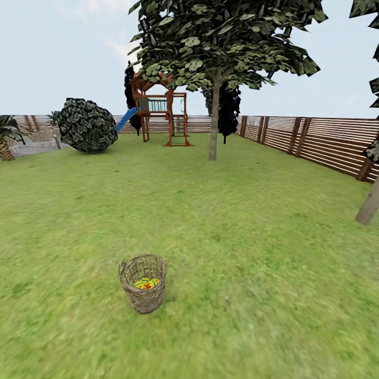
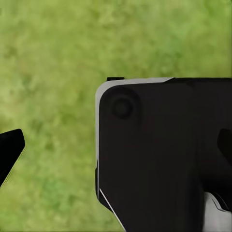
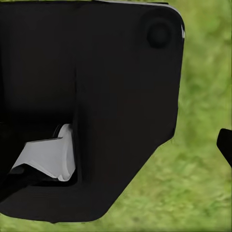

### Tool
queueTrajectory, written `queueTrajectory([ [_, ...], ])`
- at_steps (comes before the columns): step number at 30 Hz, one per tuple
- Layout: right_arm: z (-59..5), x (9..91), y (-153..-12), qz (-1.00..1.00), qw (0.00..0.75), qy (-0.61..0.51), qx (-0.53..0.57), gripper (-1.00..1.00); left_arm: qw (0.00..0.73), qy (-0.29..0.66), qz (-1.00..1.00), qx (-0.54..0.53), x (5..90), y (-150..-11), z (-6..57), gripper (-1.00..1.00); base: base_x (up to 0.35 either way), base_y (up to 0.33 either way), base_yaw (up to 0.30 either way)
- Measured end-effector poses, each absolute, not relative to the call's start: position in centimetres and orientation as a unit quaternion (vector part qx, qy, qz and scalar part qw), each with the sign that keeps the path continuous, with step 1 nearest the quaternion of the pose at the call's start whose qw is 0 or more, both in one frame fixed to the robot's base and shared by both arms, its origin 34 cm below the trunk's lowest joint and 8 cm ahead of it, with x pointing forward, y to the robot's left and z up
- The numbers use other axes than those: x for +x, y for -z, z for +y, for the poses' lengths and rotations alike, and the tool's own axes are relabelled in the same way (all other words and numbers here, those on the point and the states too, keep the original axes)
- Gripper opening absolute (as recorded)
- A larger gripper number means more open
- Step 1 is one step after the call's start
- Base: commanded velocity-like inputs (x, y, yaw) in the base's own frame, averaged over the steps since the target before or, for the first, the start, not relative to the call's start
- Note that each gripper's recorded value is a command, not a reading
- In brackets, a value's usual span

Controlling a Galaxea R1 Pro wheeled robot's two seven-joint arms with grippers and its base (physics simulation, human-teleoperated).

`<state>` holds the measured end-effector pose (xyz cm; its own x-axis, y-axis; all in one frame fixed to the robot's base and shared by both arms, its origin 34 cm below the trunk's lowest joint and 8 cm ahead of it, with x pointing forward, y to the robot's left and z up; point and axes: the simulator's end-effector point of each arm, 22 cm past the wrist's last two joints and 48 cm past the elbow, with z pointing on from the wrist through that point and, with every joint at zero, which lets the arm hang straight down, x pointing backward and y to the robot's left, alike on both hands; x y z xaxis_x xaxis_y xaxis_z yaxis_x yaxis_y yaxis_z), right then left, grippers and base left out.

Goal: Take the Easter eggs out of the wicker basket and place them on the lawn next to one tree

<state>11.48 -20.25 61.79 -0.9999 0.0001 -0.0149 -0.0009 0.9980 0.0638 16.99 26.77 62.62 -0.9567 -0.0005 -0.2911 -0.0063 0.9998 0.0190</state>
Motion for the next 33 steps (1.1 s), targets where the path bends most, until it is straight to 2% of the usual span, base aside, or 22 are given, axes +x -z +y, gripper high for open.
queueTrajectory([
  [10, -20.22, 11.43, -61.79, 0.999, 0.007, -0.032, 0.000, 1.00, 0.146, -0.010, 0.989, -0.002, 16.95, -62.60, 26.78, 1.00, 0.128, 0.076, -0.004],
  [23, -20.24, 11.47, -61.79, 0.999, 0.007, -0.032, 0.005, 1.00, 0.146, -0.010, 0.989, -0.002, 16.94, -62.61, 26.78, 1.00, 0.230, 0.129, 0.000],
  [33, -20.22, 11.40, -61.79, 0.999, 0.006, -0.032, 0.003, 1.00, 0.146, -0.010, 0.989, -0.002, 16.95, -62.60, 26.78, 1.00, 0.066, 0.084, 0.000],
])
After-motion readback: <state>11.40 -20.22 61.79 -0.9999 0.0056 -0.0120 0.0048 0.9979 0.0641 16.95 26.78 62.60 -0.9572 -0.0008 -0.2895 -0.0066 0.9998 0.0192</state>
